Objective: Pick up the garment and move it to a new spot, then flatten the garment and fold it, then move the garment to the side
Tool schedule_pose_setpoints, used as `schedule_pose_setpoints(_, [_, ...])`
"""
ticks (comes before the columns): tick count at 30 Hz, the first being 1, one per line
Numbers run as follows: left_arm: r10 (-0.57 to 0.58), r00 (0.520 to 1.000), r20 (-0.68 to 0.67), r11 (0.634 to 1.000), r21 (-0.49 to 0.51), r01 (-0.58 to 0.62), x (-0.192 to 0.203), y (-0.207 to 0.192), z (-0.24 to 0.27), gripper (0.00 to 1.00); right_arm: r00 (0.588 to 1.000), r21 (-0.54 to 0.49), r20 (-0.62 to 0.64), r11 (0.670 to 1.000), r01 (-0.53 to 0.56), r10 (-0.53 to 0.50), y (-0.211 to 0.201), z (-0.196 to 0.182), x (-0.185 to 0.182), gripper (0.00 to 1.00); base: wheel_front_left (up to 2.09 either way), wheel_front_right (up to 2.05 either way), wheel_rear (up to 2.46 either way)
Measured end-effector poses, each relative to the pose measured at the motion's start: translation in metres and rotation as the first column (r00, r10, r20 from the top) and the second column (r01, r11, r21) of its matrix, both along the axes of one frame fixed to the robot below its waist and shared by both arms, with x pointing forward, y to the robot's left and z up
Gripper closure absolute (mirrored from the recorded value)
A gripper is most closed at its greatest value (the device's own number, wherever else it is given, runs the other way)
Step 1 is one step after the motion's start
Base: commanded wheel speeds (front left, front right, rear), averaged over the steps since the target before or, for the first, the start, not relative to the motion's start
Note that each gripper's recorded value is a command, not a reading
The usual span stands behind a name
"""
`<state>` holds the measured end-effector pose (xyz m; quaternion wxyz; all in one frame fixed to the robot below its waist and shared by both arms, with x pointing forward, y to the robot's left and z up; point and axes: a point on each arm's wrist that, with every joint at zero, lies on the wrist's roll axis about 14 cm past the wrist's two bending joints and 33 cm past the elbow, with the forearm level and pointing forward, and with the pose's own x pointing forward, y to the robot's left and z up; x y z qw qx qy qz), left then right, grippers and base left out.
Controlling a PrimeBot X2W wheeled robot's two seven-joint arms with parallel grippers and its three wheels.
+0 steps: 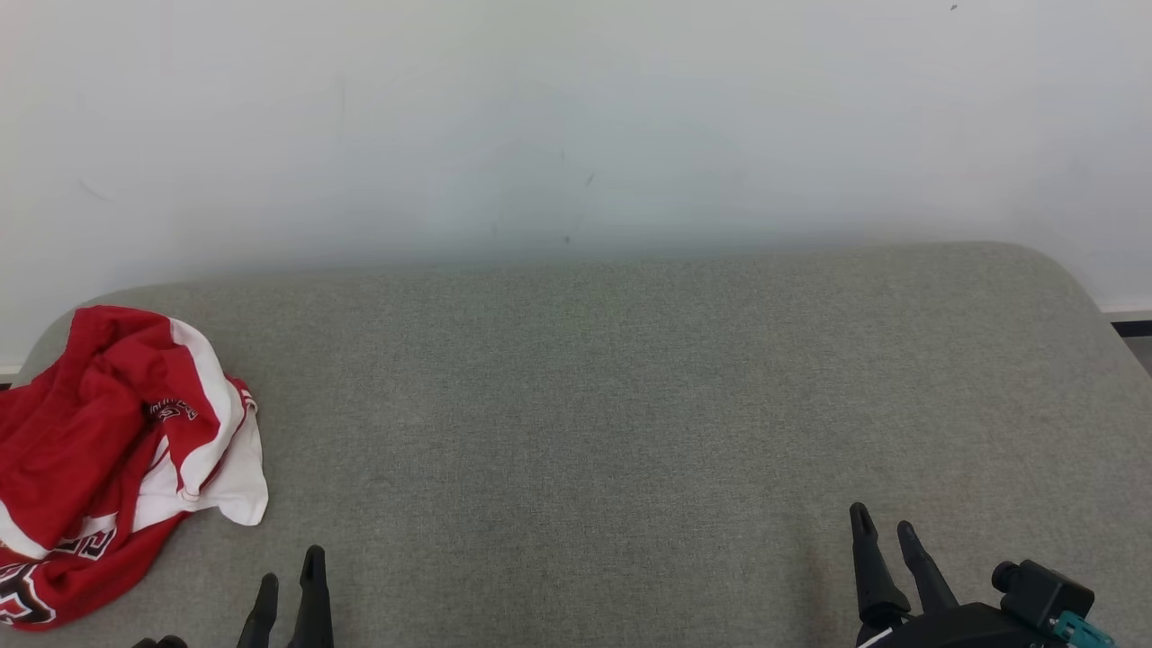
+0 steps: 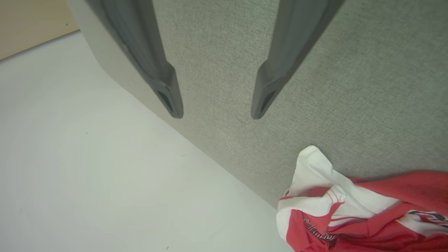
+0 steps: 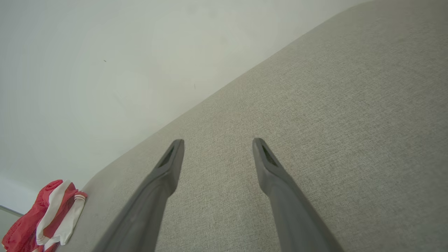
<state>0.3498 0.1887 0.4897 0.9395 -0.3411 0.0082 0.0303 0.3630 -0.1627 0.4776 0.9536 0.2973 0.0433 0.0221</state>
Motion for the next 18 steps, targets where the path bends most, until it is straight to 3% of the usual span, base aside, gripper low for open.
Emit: schedule_pose_setpoints(18, [-0.018,0.999,0.034,0.976,0.219,0.01,-0.0022,-0.0022,0.007,0.0,0.998,-0.207,0.026,0.977,-0.046,0.052,0.0072,0.0026,-0.0005,0.0,0.0,0.0,0.0])
